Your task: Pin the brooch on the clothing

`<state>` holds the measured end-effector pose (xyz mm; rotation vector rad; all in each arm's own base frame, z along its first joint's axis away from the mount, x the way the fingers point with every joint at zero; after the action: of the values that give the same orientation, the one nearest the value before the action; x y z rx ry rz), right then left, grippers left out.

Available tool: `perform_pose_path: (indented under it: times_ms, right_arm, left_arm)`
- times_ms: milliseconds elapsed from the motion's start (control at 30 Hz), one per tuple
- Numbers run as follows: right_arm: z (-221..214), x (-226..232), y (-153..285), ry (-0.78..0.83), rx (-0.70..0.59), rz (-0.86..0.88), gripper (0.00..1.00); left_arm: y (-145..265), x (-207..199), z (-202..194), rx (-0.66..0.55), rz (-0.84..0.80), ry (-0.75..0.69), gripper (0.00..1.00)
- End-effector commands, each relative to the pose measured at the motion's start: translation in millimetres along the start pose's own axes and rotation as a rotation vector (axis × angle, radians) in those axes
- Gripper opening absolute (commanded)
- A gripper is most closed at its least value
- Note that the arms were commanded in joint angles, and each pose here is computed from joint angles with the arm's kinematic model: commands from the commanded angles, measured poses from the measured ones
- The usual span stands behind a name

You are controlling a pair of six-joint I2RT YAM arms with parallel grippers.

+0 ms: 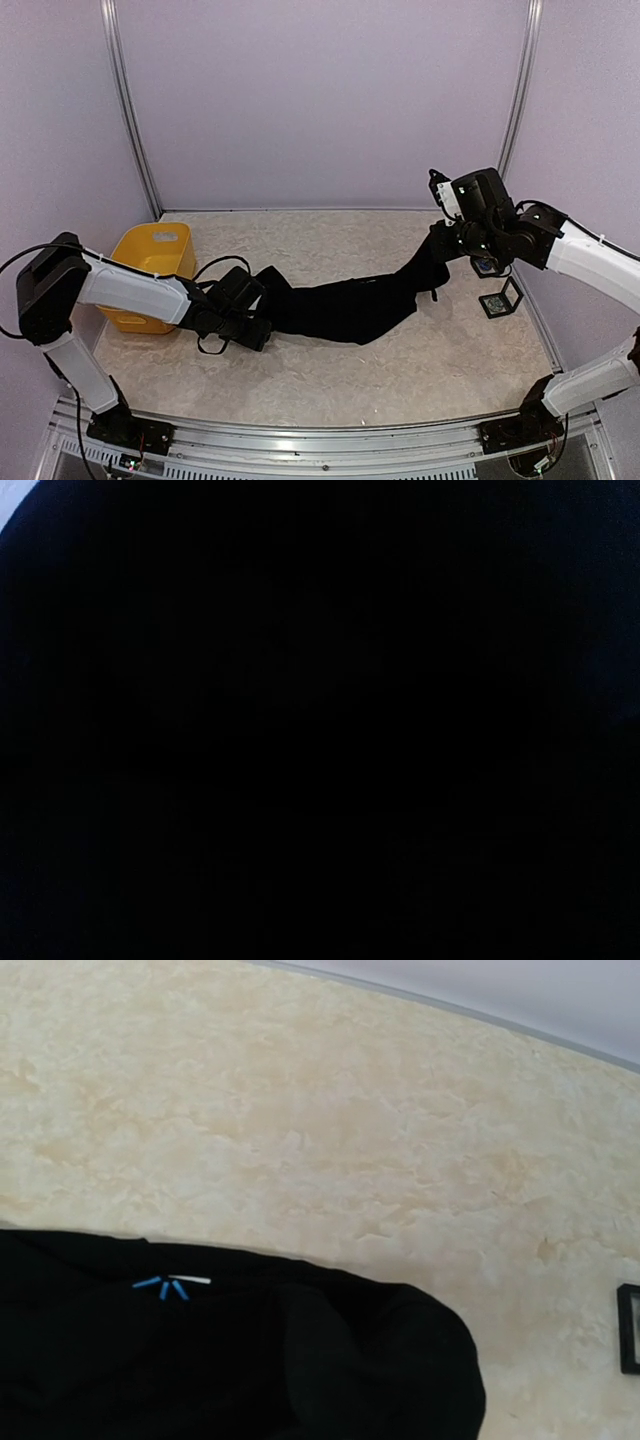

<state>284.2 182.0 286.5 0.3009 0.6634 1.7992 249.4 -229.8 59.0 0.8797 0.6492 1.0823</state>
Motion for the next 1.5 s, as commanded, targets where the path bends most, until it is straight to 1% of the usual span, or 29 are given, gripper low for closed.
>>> perform_pose_path:
  times_ms: [0, 33, 67, 100, 133, 200, 233, 300, 367, 433, 467, 500, 567, 633, 667, 700, 767, 833, 933, 1033, 1100, 1167, 1267, 1333, 1367, 1400, 1433, 1467]
  right_arm:
    - [6, -5, 10, -0.027, -0.058, 0.014, 0.00]
    - [6, -5, 11, -0.028, -0.062, 0.019, 0.00]
    - [7, -5, 11, -0.030, -0.066, 0.020, 0.00]
    - [7, -4, 11, -0.028, -0.066, 0.021, 0.00]
    - [7, -5, 11, -0.029, -0.065, 0.018, 0.00]
    - [8, -5, 10, -0.026, -0.060, 0.015, 0.00]
    - [8, -5, 11, -0.026, -0.056, 0.016, 0.00]
    - [14, -7, 17, -0.034, -0.057, 0.030, 0.00]
    - [29, -13, 35, -0.046, -0.093, 0.035, 0.00]
    - [50, -26, 64, -0.055, -0.156, 0.006, 0.00]
    - [60, -35, 82, -0.060, -0.193, -0.016, 0.00]
    - [70, -44, 102, -0.068, -0.231, -0.041, 0.00]
    - [86, -63, 145, -0.087, -0.313, -0.079, 0.00]
    - [94, -74, 176, -0.096, -0.372, -0.089, 0.00]
    - [96, -78, 189, -0.100, -0.398, -0.082, 0.00]
    - [99, -81, 199, -0.101, -0.421, -0.079, 0.00]
    - [103, -87, 216, -0.111, -0.460, -0.078, 0.00]
    - [107, -92, 229, -0.115, -0.486, -0.086, 0.00]
    - [114, -97, 241, -0.120, -0.515, -0.102, 0.00]
    - [119, -99, 243, -0.109, -0.522, -0.124, 0.00]
    - [119, -100, 235, -0.093, -0.502, -0.157, 0.00]
    - [117, -96, 216, -0.066, -0.466, -0.189, 0.00]
    - [126, -85, 184, 0.000, -0.457, -0.203, 0.00]
    - [142, -81, 158, 0.043, -0.460, -0.228, 0.00]
    - [154, -82, 147, 0.051, -0.479, -0.239, 0.00]
    - [165, -82, 125, 0.060, -0.469, -0.239, 0.00]
    - [179, -88, 114, 0.052, -0.488, -0.234, 0.00]
    - [192, -95, 106, 0.038, -0.509, -0.232, 0.00]
  left_arm:
    - [-10, 0, 18, -0.064, 0.071, -0.028, 0.70]
    - [-11, -2, 21, -0.076, 0.060, -0.036, 0.69]
    - [-12, -4, 23, -0.082, 0.051, -0.042, 0.66]
    - [-13, -6, 26, -0.084, 0.044, -0.047, 0.58]
    - [-14, -8, 28, -0.082, 0.040, -0.050, 0.46]
    - [-14, -11, 29, -0.065, 0.034, -0.059, 0.07]
    - [-12, -12, 30, -0.058, 0.030, -0.059, 0.00]
    - [-3, -14, 30, -0.037, 0.008, -0.062, 0.00]
    - [22, -15, 36, -0.046, -0.020, -0.059, 0.00]
    - [56, -15, 45, -0.067, -0.062, -0.053, 0.00]
    - [84, -16, 54, -0.105, -0.101, -0.046, 0.00]
    - [103, -15, 57, -0.112, -0.125, -0.046, 0.00]
    - [157, -14, 68, -0.182, -0.199, -0.041, 0.00]
    - [202, -12, 76, -0.240, -0.260, -0.037, 0.00]
    - [222, -11, 78, -0.264, -0.284, -0.034, 0.00]
    - [246, -8, 83, -0.314, -0.315, -0.032, 0.00]
    - [282, -4, 91, -0.398, -0.349, -0.036, 0.00]
    - [307, 2, 97, -0.479, -0.353, -0.037, 0.00]
    - [326, 16, 103, -0.551, -0.306, -0.023, 0.00]
    - [331, 35, 113, -0.598, -0.224, 0.027, 0.00]
    - [328, 49, 118, -0.616, -0.172, 0.065, 0.00]
    - [322, 63, 122, -0.622, -0.124, 0.098, 0.00]
    - [309, 86, 137, -0.645, -0.054, 0.124, 0.00]
    - [306, 102, 158, -0.677, -0.010, 0.133, 0.00]
    - [311, 111, 174, -0.715, 0.007, 0.145, 0.00]
    - [304, 119, 193, -0.718, 0.020, 0.161, 0.00]
    - [307, 126, 212, -0.748, 0.024, 0.175, 0.00]
    - [319, 134, 229, -0.797, 0.034, 0.194, 0.00]
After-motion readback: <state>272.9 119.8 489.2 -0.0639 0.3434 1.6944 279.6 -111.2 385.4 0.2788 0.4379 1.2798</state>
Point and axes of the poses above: each gripper's point midway between its finger pads, its own y axis back along the fingers, its own x axis along the line the jaws close on, z = x × y, the point moved 5 cm from there along y, back along the fingers, and after that the axes turned 5 degrees about y, right-handed, at the moved point
